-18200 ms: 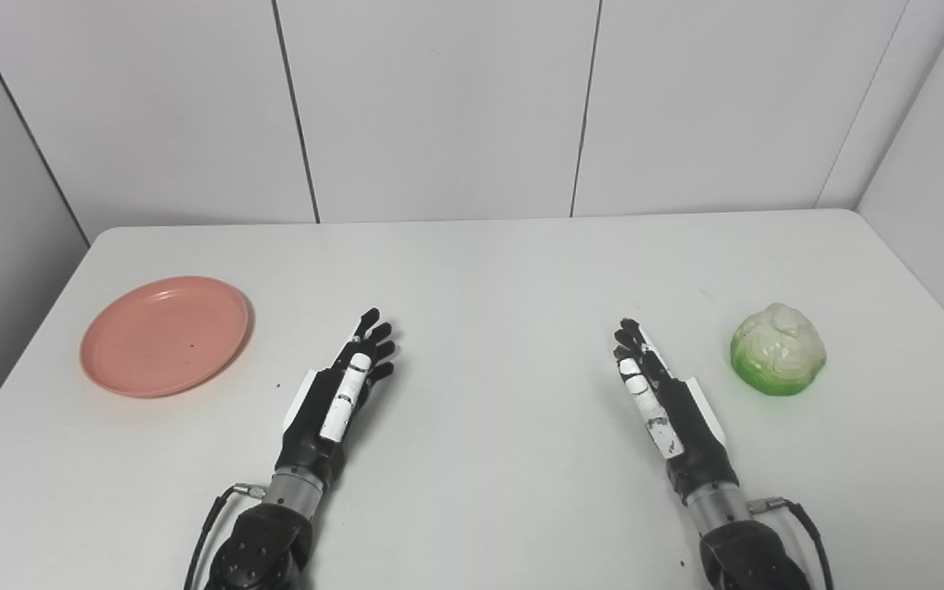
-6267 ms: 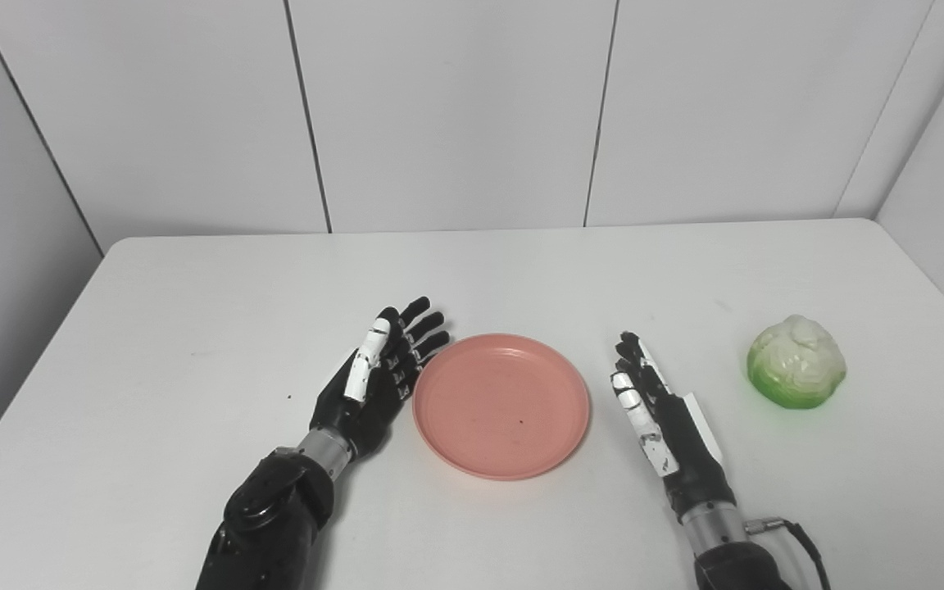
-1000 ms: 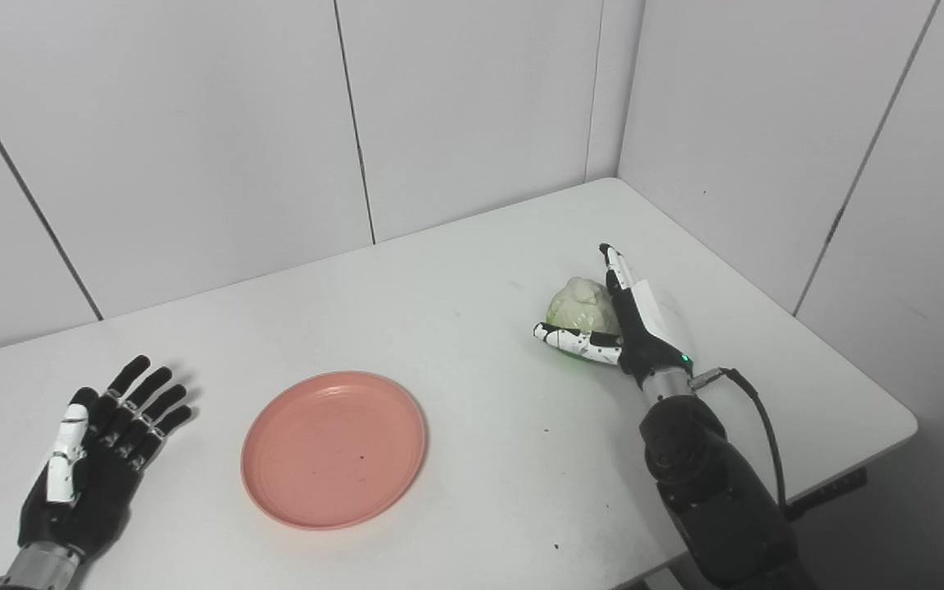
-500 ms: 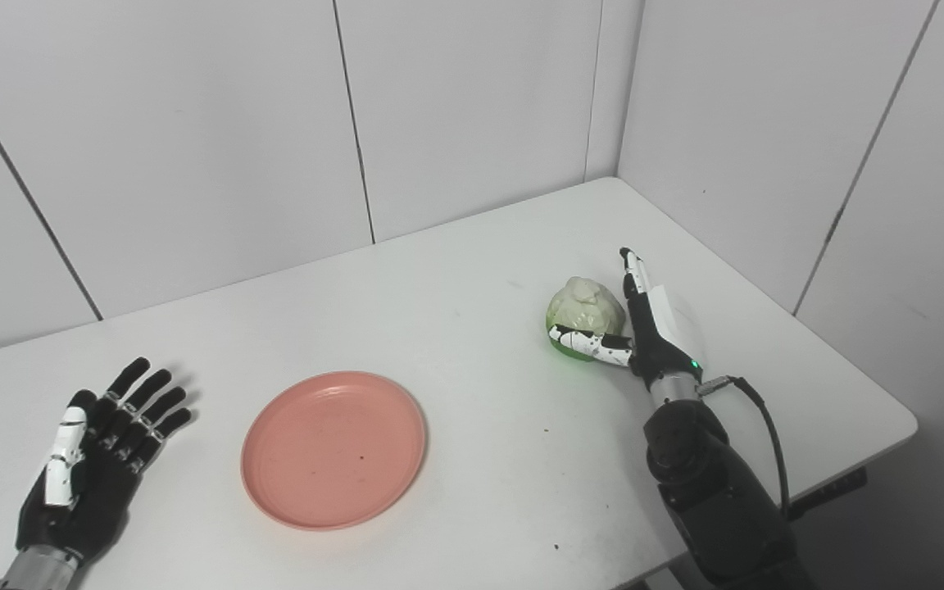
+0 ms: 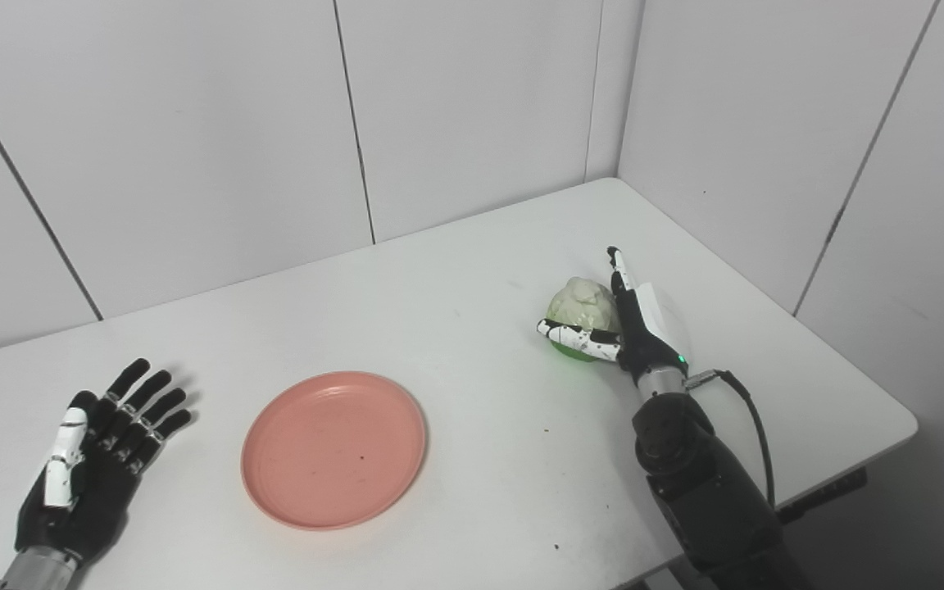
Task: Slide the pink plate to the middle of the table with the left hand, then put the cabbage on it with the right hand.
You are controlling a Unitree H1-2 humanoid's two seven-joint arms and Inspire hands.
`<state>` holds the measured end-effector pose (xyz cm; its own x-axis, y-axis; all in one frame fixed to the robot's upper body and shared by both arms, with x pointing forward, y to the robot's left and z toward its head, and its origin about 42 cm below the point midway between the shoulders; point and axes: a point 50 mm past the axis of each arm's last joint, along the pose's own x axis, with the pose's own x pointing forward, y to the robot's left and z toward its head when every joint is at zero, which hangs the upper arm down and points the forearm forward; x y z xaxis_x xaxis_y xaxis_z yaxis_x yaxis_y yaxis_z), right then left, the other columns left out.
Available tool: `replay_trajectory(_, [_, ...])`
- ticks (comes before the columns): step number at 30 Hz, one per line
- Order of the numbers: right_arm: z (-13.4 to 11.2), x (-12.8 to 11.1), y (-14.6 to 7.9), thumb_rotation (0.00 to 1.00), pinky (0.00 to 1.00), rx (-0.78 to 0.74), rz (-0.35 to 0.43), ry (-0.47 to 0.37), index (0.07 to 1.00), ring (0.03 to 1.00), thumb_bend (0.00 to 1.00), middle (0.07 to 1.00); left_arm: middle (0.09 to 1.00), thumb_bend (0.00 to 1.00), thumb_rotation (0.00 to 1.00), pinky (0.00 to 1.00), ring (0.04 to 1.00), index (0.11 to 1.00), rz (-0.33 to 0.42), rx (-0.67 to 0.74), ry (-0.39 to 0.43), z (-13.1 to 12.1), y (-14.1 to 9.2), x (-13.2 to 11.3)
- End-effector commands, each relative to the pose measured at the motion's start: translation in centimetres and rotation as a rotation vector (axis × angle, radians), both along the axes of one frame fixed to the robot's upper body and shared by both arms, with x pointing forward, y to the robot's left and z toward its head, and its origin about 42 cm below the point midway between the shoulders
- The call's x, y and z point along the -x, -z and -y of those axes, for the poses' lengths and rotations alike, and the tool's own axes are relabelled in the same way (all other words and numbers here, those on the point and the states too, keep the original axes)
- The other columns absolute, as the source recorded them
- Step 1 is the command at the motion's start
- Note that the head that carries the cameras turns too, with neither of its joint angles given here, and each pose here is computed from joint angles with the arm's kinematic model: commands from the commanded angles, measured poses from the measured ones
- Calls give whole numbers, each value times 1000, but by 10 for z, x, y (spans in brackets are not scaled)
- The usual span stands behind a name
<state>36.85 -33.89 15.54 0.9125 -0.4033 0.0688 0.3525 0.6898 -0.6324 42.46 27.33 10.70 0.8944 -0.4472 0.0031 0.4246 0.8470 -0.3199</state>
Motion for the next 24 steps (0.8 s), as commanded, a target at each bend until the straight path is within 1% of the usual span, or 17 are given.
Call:
replay_trajectory(1, [-2,-16,-27,501,841,6,79,-26,1000,936,1000,979,874,479,901,822,842,865,-198,-18,-6,-7,40,24])
replay_trajectory(7, [0,-23,-25,525,819,-12,69,-31,1000,924,1000,968,871,485,895,822,844,862,-198,-19,-7,-7,40,24])
replay_trajectory(15, [0,-27,-24,491,793,2,53,-24,979,890,1000,927,874,478,899,822,842,865,-200,-14,-7,-7,40,24])
replay_trajectory(17, [1,-26,-23,445,792,-5,65,-21,961,885,1000,914,875,478,900,822,843,866,-199,-13,-6,-7,40,24])
replay_trajectory(18, [1,-26,-22,400,790,-12,73,-17,945,874,1000,901,877,477,900,823,844,868,-200,-12,-5,-7,40,24])
replay_trajectory(19, [1,-26,-21,393,789,-23,84,-12,943,872,1000,899,877,477,900,823,844,868,-200,-11,-5,-7,39,24])
replay_trajectory(20, [2,-26,-20,357,782,-41,97,-7,931,861,1000,889,878,477,901,824,845,869,-198,-12,-6,-7,39,24])
replay_trajectory(22, [2,-26,-18,254,736,-64,116,-1,891,807,1000,845,878,478,904,825,846,870,-196,-15,-6,-6,39,24])
replay_trajectory(23, [2,-26,-17,237,728,-68,115,4,883,798,1000,838,877,478,905,826,846,870,-197,-12,-5,-6,39,24])
replay_trajectory(24, [2,-26,-17,192,685,-64,110,5,852,758,1000,800,874,476,902,825,843,868,-196,-11,-4,-7,39,24])
